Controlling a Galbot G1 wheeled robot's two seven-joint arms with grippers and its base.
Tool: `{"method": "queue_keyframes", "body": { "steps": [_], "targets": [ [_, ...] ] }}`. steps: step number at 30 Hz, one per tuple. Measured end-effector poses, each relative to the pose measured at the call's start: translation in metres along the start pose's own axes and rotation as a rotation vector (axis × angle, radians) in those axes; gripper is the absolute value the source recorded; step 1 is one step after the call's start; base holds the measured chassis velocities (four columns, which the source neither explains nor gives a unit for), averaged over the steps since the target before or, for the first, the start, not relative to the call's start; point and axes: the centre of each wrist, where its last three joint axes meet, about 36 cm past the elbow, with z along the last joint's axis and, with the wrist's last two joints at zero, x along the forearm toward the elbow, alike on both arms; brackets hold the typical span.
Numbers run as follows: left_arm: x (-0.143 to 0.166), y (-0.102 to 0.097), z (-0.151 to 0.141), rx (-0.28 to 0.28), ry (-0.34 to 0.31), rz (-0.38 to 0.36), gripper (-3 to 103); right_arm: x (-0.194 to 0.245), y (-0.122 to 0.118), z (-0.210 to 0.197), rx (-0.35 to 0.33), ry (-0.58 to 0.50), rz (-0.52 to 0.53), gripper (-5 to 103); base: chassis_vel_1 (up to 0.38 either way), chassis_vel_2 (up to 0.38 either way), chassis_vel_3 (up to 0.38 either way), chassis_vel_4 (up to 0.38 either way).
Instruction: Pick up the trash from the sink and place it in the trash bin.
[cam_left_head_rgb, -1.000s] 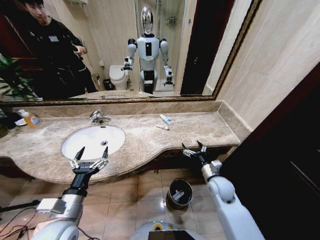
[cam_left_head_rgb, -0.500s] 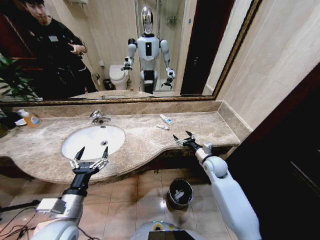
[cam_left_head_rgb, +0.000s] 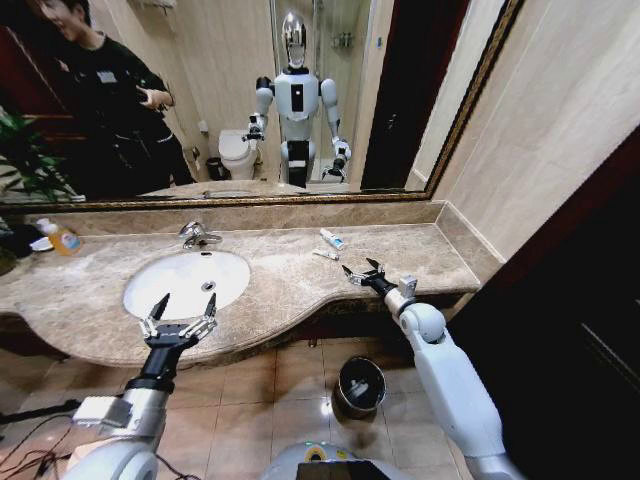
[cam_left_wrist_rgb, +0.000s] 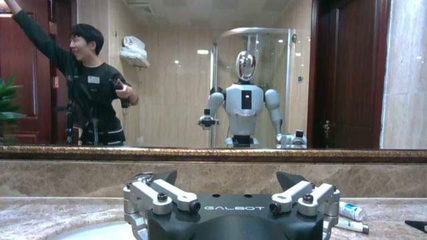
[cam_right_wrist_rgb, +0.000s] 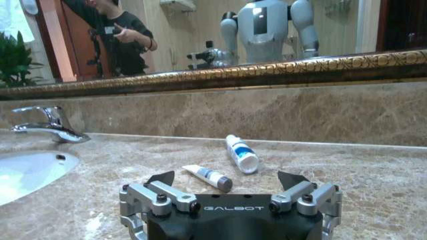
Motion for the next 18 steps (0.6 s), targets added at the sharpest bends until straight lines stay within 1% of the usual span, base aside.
{"method": "queue_keyframes", "body": {
  "steps": [3,8,18],
  "targets": [
    [0.000,0.000,0.000,0.000,0.000,0.000,100,-0.011,-0.006,-0.007,0.008,0.000,-0.008,100,0.000,0.000,0.000,0.000],
    [0.000,0.000,0.000,0.000,0.000,0.000,100,-0.023,-0.013,-0.008,0.001,0.007,-0.007,100,0.000,0.000,0.000,0.000],
    [0.000,0.000,0.000,0.000,0.000,0.000,100,-0.041,-0.014,-0.009,-0.012,0.009,-0.020,100,0.000,0.000,0.000,0.000]
  ]
}}
